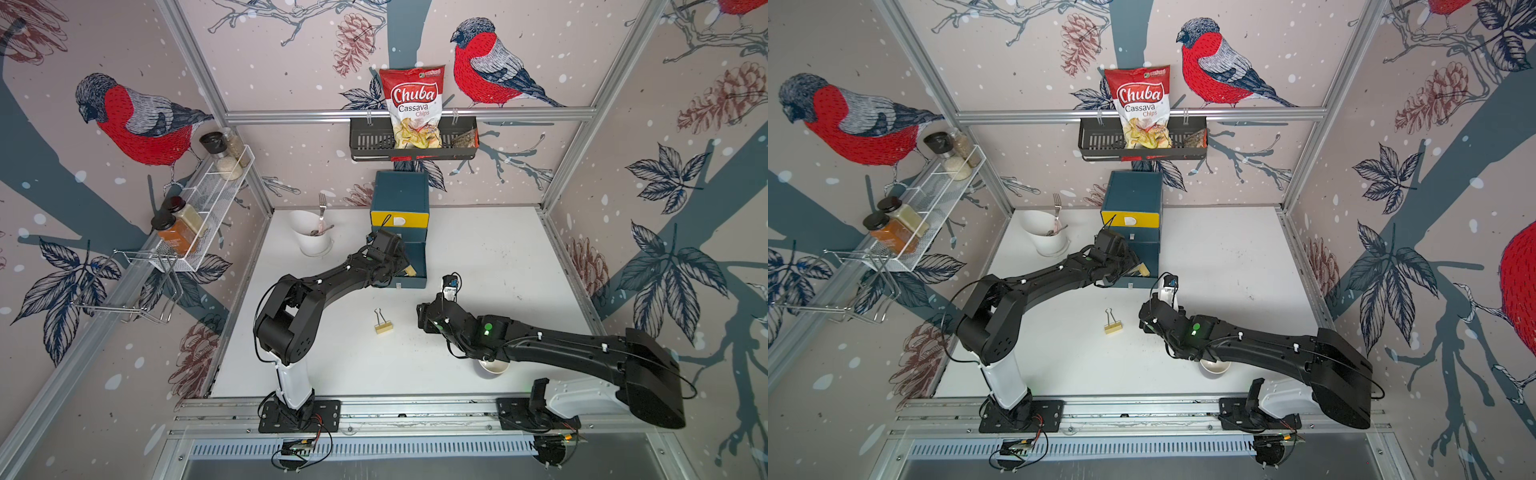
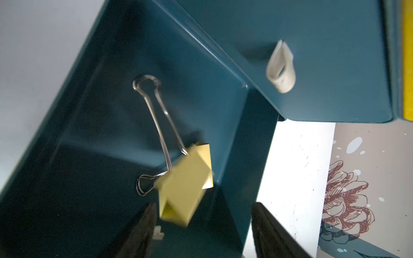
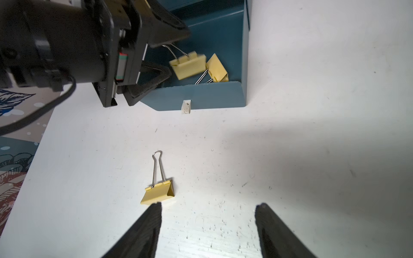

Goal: Put the binder clips in the drawer according to color
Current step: Place the binder clip in the drawer, then pick up the binder clip at the center of the board.

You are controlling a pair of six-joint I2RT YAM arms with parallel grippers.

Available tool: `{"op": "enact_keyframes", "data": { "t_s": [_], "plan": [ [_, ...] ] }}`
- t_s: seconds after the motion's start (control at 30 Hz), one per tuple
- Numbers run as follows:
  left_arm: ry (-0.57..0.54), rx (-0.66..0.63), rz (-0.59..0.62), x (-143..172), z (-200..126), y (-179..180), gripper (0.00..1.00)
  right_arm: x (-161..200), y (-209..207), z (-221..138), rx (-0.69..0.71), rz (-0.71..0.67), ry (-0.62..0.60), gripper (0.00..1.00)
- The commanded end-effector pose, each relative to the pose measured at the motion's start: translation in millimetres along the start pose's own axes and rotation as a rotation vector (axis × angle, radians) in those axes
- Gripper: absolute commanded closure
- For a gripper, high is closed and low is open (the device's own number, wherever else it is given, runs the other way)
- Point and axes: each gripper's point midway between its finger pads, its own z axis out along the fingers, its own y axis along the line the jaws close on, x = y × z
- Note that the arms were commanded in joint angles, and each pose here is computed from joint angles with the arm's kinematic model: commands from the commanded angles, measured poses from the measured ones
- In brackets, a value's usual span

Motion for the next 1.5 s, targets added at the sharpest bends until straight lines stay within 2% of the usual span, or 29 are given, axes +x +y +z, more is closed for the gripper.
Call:
{"op": "enact_keyframes", "data": {
  "t_s": [0.0,0.13,0.23,0.37,0.57,0.73,0.93,1.1,1.47],
  "plan": [
    [-0.029,0.03,0.001,-11.0,-14.4,-13.5,0.21,-2.2,11.0,3.7,-0.041,-0.031,0.012,0.28],
    [-0.058,0.061,0.003,-18.6,-34.8,-24.6,0.21,-0.1,18.5,7.6,-0.052,-0.077,0.035,0.27],
    [-0.114,0.086,0.002,-27.1,-62.9,-27.6,0.21,6.4,28.8,13.5,-0.064,-0.131,0.067,0.25],
    [-0.191,0.109,0.001,-28.9,-105.3,-14.7,0.2,26.3,47.0,29.9,-0.062,-0.233,0.143,0.19],
    [-0.224,0.063,-0.01,-5.6,-150.0,42.6,0.2,57.6,81.4,55.6,-0.094,-0.363,0.246,0.04],
    [-0.237,0.021,-0.054,22.8,-171.7,103.4,0.19,77.6,89.5,76.1,-0.076,-0.422,0.325,0.02],
    [-0.219,0.011,-0.075,44.8,-187.5,137.5,0.18,100.1,70.4,100.3,0.027,-0.458,0.389,0.05],
    [-0.19,0.033,-0.084,55.3,-191.2,143.5,0.19,110.8,72.0,110.9,0.006,-0.47,0.41,0.11],
    [-0.165,0.031,-0.116,68.3,-188.4,159.8,0.2,117.2,69.3,115.9,0.028,-0.444,0.425,0.32]
  ]
}}
